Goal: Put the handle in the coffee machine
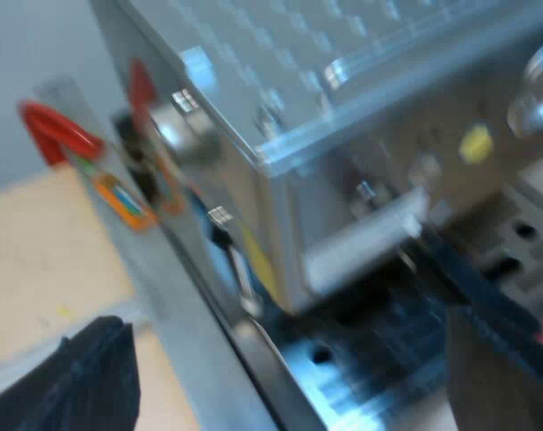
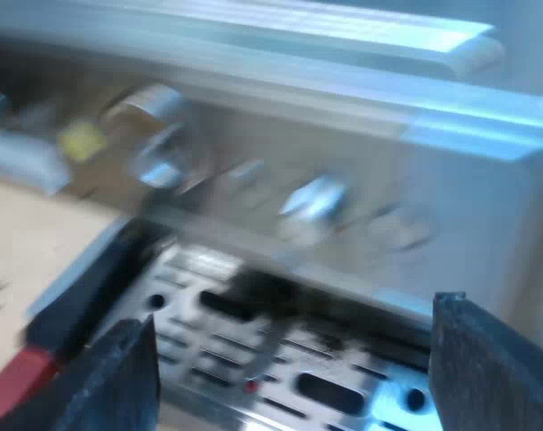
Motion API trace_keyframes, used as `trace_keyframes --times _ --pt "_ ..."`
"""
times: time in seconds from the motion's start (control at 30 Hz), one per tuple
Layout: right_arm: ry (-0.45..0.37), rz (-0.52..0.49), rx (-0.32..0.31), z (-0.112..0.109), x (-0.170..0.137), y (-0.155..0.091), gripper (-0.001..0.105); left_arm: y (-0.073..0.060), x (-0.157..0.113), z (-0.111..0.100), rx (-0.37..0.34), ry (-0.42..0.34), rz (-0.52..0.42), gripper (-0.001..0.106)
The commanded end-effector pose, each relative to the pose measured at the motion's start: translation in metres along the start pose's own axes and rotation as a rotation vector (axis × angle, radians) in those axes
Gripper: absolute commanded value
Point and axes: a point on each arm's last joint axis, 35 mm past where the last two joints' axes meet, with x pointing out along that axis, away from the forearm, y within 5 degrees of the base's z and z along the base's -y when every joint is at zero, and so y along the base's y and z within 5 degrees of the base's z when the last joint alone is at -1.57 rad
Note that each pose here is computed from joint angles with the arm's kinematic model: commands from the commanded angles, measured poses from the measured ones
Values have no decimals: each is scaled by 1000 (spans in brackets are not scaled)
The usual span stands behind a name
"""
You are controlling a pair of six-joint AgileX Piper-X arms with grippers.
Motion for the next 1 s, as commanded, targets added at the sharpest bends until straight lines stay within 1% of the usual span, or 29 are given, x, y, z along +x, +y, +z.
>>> trace_keyframes --times 0.03,0.07,0.13,0.2,0.27,0.3,0.33,0.37,0.43,0.47,0.5,0.57,0.6,0.63,0.7,0.77,0.8,0.83,0.9,0.97,1.0 --pt "27 -101 24 12 -10 -26 64 -2 -16 22 26 -125 56 72" --pt "35 -145 43 14 -12 -36 64 -4 -21 29 37 -157 64 72" --pt "41 -198 60 17 -15 -50 64 -6 -28 36 49 -189 65 72" --pt "49 -254 83 16 -16 -65 64 -8 -32 39 54 -204 65 72" --pt "83 -350 120 9 -22 -84 64 -9 -35 40 56 -211 66 72" --pt "96 -360 126 7 -23 -87 64 -9 -36 40 56 -211 66 72" --pt "119 -393 149 3 -24 -97 64 -9 -37 39 54 -206 71 72" --pt "135 -398 174 -2 -27 -105 64 -10 -39 37 50 -198 76 72" --pt "140 -400 208 -7 -34 -115 64 -11 -43 34 44 -190 101 72" --pt "151 -409 232 -11 -38 -122 64 -12 -47 32 44 -196 113 72" --pt "154 -424 244 -13 -41 -125 64 -12 -49 32 43 -200 120 72" --pt "169 -504 280 -19 -53 -137 64 -14 -58 30 45 -225 140 72" --pt "170 -513 283 -19 -55 -138 64 -14 -61 30 46 -233 146 72" --pt "170 -531 280 -21 -62 -140 64 -15 -66 29 47 -247 163 72" --pt "167 -535 256 -22 -71 -140 64 -17 -73 26 48 -263 178 72" --pt "182 -529 160 -21 -84 -133 64 -22 -83 21 51 -279 184 72" --pt "184 -527 144 -22 -87 -131 64 -23 -86 20 52 -281 185 72" --pt "178 -517 130 -21 -94 -125 64 -26 -90 16 51 -279 188 72" --pt "166 -513 126 -22 -104 -118 64 -30 -99 9 49 -274 188 72" --pt "129 -522 116 -21 -122 -106 64 -35 -108 -2 47 -269 188 72" --pt "119 -526 113 -21 -127 -103 64 -36 -109 -4 47 -269 188 72"
